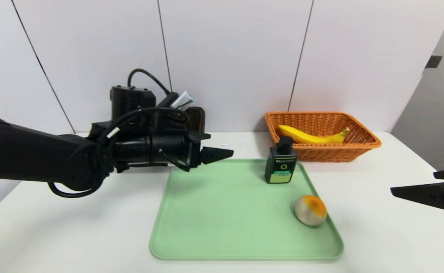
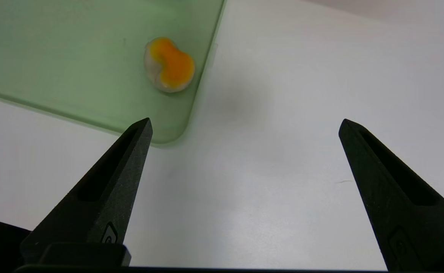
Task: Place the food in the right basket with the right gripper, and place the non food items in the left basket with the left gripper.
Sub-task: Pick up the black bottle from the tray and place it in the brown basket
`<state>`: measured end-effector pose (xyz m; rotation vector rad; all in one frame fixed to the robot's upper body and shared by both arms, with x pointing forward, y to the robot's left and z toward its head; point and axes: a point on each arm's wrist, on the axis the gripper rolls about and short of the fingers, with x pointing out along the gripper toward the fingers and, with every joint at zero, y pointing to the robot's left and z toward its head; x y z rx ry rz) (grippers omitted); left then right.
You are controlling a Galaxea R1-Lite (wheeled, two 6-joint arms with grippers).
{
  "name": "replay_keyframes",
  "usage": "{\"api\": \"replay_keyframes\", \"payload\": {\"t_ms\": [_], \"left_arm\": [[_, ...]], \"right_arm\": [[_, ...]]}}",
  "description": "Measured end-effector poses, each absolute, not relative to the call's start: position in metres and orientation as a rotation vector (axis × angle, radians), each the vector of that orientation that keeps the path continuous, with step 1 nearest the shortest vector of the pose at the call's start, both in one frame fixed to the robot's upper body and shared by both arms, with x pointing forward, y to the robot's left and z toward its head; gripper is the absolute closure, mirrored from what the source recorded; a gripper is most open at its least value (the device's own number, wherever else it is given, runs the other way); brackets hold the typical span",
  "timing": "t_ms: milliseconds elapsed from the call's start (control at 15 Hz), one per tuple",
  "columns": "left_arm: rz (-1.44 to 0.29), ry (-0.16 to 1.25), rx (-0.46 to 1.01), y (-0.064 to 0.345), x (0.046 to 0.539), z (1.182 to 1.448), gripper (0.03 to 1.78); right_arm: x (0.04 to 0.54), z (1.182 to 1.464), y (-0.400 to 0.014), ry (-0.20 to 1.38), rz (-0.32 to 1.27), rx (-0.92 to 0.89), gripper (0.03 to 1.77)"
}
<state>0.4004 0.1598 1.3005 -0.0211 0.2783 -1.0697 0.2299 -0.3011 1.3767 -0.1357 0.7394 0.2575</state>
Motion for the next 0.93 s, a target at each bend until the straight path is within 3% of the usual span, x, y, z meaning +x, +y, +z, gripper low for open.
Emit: {"api": "replay_keyframes", "payload": {"t_ms": [400, 933], "left_arm": [[-1.194, 0.237, 0.008, 0.106, 0.412, 1.266, 0.12], [-1.314, 0.216, 0.012, 0.073, 0.436, 1.248, 0.12]], "right_arm": [[0.23, 1.373, -0.303, 0.755, 0.245, -0.132, 0.11], [0.228, 1.367, -0.305, 0.774, 0.232, -0.131, 0.1]]}}
